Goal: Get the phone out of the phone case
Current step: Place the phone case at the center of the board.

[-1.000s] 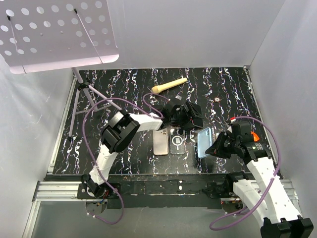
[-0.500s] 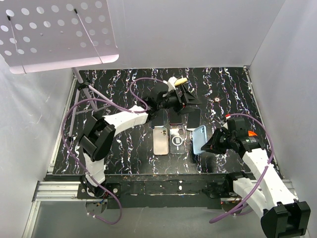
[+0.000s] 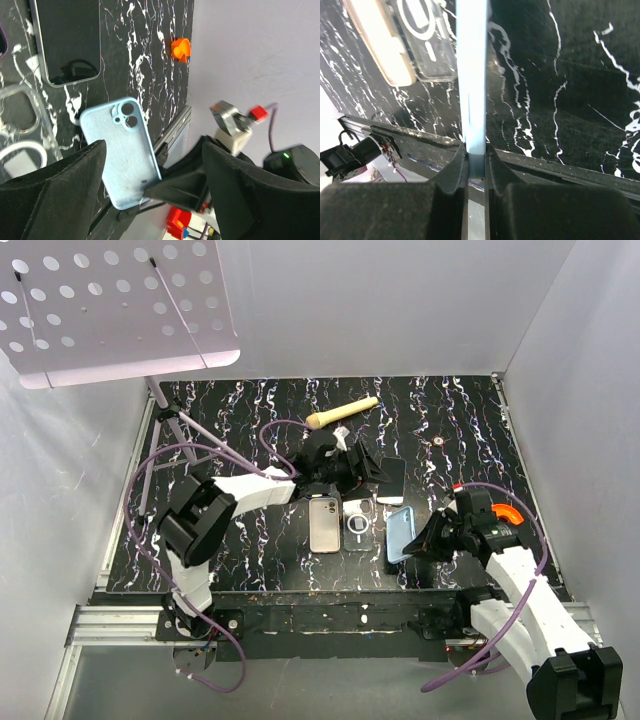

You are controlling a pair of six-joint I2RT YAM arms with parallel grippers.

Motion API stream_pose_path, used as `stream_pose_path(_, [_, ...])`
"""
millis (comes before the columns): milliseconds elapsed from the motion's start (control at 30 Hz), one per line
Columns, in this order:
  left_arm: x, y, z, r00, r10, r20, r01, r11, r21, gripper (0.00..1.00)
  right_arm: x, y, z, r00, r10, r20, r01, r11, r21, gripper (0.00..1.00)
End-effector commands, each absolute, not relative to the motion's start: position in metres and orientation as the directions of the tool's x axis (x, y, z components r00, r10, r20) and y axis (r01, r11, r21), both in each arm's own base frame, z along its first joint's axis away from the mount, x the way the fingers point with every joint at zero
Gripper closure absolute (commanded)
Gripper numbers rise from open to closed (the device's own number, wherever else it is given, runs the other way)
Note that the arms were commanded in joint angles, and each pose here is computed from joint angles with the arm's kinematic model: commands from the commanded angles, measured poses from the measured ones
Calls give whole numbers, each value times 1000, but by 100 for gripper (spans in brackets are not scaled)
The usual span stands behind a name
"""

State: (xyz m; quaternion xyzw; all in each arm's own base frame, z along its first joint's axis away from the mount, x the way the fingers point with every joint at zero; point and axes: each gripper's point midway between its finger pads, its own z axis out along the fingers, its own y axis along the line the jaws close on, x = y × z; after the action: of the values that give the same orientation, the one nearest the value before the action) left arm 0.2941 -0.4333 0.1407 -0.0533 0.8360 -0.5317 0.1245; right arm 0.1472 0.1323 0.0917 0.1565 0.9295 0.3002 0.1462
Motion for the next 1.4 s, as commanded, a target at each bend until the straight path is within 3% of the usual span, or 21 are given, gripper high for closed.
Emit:
stream_pose_path(0, [284, -412, 197, -927, -222, -302, 193, 408, -892, 23, 136, 143, 83, -919, 379, -111, 220, 724, 654, 99])
stream_pose_path(633, [257, -328, 294, -696, -173, -697, 497, 584, -641, 13, 210, 103, 49, -818, 532, -217, 385, 788, 480, 99])
stream_pose_path(967, [253, -318, 309, -653, -161, -740, 533, 596, -600, 12, 234, 94, 47, -834, 497, -240, 360, 819, 447, 99])
stream_pose_path(1200, [256, -316, 311, -638, -163, -752, 538, 605, -587, 12, 198, 126, 58, -892, 434, -126, 282, 753, 595, 96])
stream_pose_path(1367, [259, -321, 308, -645, -158, -747, 538, 600, -592, 12, 176, 131, 49, -914, 398, -77, 276, 750, 601, 94])
